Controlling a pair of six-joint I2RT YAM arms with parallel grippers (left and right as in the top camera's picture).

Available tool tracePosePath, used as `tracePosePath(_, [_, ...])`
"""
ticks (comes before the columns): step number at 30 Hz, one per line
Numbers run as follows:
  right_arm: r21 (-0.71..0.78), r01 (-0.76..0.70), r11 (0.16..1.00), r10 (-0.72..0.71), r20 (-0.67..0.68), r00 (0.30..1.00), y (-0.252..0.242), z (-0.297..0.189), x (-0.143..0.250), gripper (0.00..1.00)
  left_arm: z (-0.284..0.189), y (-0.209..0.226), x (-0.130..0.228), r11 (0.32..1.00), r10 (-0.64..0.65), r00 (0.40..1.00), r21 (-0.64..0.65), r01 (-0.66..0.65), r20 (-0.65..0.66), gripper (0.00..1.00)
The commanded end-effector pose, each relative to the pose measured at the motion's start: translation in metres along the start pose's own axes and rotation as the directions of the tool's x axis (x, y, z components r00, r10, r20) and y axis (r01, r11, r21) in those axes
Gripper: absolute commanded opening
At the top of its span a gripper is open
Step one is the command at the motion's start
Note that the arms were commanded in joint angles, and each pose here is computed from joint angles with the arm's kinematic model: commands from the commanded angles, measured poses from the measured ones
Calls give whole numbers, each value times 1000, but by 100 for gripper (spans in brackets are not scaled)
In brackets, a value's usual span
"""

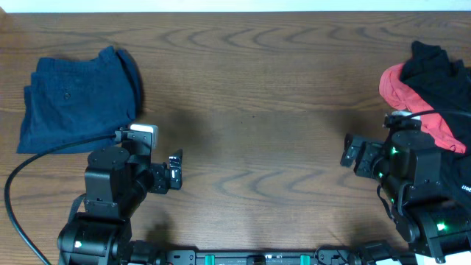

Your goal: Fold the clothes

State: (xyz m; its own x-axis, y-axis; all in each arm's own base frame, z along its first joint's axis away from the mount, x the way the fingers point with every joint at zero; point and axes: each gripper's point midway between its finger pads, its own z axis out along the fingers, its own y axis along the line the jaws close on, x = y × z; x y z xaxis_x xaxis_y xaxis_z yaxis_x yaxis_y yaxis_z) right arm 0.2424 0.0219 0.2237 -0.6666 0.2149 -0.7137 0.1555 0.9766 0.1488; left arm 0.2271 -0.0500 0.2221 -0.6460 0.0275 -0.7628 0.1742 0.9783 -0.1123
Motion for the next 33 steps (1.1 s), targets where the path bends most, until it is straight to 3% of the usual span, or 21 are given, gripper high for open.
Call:
tracePosePath(1, [28,-2,1000,3,-28,1000,-5,2,9,99,1,2,1,1000,2,1000,-12,-3,-4,98])
tracePosePath(22, [54,16,998,-12,-75,997,-11,2,21,99,1,2,1,1000,2,1000,-12,-3,-4,98])
tracePosePath(29, [-7,185,983,-184,75,980,-3,6,2,99,1,2,1,1000,2,1000,-12,-3,-4,98])
tracePosePath(33, [-11,182,983,-176,207,962,-8,11,5,99,1,2,1,1000,2,1000,-12,-3,-4,98])
